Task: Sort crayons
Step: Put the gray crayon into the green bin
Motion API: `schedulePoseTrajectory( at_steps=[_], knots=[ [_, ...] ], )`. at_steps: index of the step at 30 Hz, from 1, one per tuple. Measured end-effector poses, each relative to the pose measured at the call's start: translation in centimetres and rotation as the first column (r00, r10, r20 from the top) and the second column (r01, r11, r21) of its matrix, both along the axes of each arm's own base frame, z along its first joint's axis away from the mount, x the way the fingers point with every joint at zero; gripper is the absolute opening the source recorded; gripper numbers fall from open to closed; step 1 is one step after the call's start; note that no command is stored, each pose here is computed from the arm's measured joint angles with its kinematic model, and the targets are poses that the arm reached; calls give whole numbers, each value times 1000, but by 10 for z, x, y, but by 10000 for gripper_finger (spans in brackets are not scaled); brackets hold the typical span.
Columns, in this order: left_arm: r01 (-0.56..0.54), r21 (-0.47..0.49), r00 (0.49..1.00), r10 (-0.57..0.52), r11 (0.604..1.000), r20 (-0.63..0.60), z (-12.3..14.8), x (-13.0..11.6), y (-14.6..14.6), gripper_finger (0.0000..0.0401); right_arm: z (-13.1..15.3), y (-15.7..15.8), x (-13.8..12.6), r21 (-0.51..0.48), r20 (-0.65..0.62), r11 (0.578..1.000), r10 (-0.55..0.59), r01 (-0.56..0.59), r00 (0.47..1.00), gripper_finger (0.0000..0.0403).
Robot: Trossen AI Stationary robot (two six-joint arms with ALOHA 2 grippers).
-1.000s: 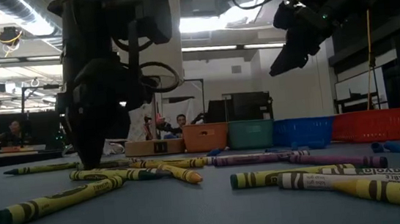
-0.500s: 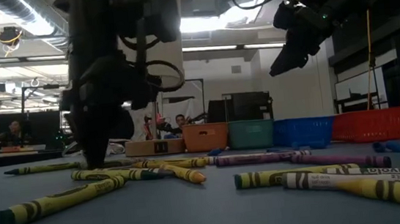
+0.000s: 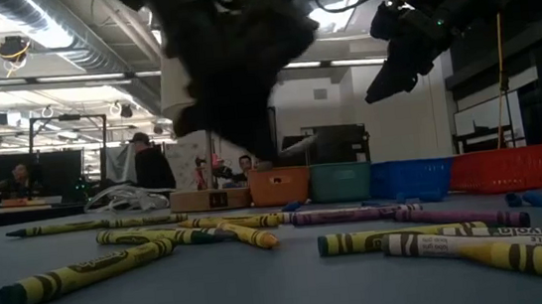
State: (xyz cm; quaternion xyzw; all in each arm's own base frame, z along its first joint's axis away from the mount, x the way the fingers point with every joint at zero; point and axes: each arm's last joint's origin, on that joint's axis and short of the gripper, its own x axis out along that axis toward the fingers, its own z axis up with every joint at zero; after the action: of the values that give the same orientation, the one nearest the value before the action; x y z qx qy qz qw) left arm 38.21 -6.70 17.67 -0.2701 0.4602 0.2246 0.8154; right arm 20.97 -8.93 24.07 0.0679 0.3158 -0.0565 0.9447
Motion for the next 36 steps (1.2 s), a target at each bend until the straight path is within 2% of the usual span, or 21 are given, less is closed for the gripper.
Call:
schedulePoseTrajectory(
  at_steps=[2, 4, 6, 9, 12, 14, 20, 23, 26, 31, 36],
  knots=[
    [-57, 62, 994, 51, 996, 93, 3, 8, 5, 11, 0, 0, 0, 0, 0, 1000, 0, 0, 1000, 150],
    [-151, 151, 974, 121, 977, 193, 8, 14, 11, 11, 0, 0, 0, 0, 0, 1000, -1, 1, 1000, 150],
    [-267, 238, 936, 192, 934, 296, 14, 19, 17, 11, 0, 0, 0, 0, 0, 1000, -1, 1, 1000, 150],
    [-433, 321, 860, 280, 842, 427, 22, 23, 27, 11, 0, 0, 0, 0, 0, 1000, -1, 1, 1000, 150],
    [-546, 340, 791, 337, 766, 511, 28, 26, 39, 11, 0, 0, 0, -1, 0, 1000, -1, 1, 1000, 150],
    [-582, 324, 762, 360, 746, 539, 31, 28, 49, 11, 0, 0, 0, 0, -1, 1000, -1, 1, 1000, 150],
    [-616, 231, 707, 399, 753, 584, 29, 38, 78, 12, 0, 0, 0, -1, 1, 1000, -1, 1, 1000, 150],
    [-628, 197, 684, 413, 753, 601, 17, 46, 90, 12, 0, 0, 0, -2, 1, 1000, -1, 1, 1000, 150],
    [-633, 186, 684, 430, 752, 589, -1, 52, 105, 12, 1, 0, 0, -2, 2, 1000, -1, 1, 1000, 150],
    [-660, 155, 652, 459, 735, 604, -19, 57, 126, 12, 1, 0, 0, -3, 3, 1000, -1, 1, 1000, 150],
    [-625, 94, 654, 453, 775, 606, -25, 60, 140, 12, 1, 0, 0, -3, 3, 1000, 0, 0, 1000, 150]
  ],
)
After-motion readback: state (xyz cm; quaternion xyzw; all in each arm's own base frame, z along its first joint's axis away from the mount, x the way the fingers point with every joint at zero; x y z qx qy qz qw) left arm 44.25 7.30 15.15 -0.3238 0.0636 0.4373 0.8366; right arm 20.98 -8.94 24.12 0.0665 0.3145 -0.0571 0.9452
